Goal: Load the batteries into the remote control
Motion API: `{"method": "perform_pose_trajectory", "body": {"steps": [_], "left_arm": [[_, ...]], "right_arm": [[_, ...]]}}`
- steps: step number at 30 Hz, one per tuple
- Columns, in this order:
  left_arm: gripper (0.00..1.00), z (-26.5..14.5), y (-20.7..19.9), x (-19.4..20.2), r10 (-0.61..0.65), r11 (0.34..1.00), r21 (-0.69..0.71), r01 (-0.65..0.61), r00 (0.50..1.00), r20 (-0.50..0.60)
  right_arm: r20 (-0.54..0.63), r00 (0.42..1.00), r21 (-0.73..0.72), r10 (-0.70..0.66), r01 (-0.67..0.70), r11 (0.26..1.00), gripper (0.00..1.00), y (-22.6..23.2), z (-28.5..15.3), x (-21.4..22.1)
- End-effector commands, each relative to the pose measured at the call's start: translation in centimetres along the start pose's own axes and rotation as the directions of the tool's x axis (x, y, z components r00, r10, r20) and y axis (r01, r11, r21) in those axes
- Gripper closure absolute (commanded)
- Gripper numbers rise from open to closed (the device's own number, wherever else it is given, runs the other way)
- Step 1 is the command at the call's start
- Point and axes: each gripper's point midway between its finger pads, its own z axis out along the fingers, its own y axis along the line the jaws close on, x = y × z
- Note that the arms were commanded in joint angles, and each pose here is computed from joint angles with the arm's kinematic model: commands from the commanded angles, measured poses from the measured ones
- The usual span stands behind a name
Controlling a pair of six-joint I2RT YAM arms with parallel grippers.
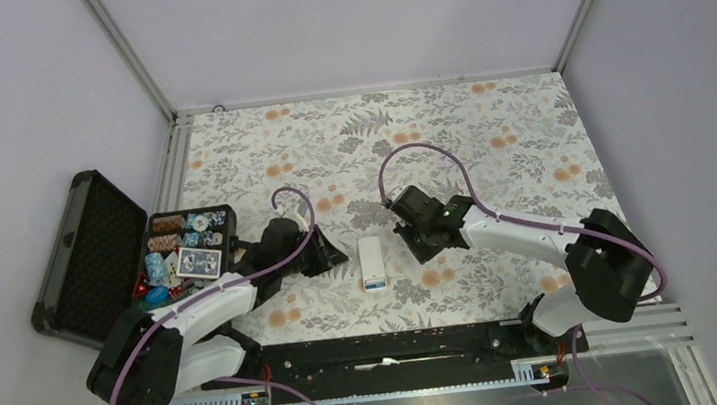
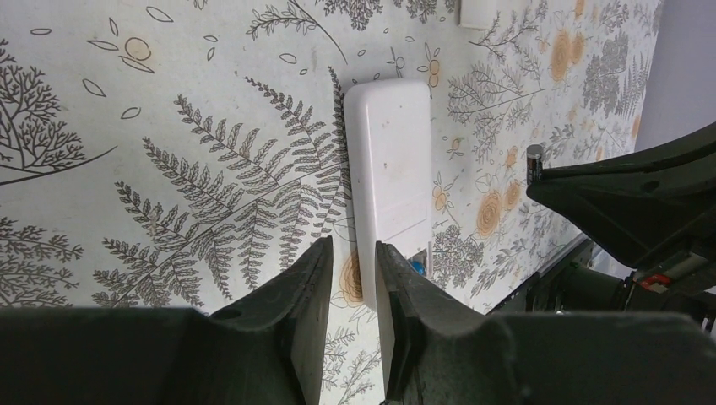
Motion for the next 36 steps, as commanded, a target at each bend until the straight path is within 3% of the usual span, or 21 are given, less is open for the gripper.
{"method": "perform_pose_trajectory", "body": {"steps": [1,9,13,23,36], "left_arm": [[0.71,-0.7,-1.1,-0.9,0.037,0.999,0.030,-0.038,0.999,0.035],[0.70,-1.8,-0.7,-1.7,0.057,0.998,-0.005,-0.057,0.994,0.092],[0.69,-2.5,-0.1,-2.4,0.062,0.998,-0.033,-0.058,0.988,0.144],[0.69,-3.6,0.6,-2.8,0.064,0.997,-0.058,-0.054,0.979,0.193],[0.67,-5.3,1.3,-3.5,0.056,0.996,-0.080,-0.035,0.960,0.274]], "right_arm": [[0.052,0.997,-0.065,-0.054,0.057,0.996,1.00,1.0,-1.9,-0.9],[0.105,0.985,-0.184,-0.136,0.154,0.971,1.00,2.9,-3.6,-1.4],[0.162,0.963,-0.283,-0.216,0.255,0.925,1.00,5.2,-4.2,-1.0],[0.307,0.852,-0.319,-0.424,0.512,0.798,1.00,8.4,-4.9,-1.8],[0.280,0.786,-0.338,-0.552,0.619,0.709,1.00,10.0,-2.5,-2.6]]}}
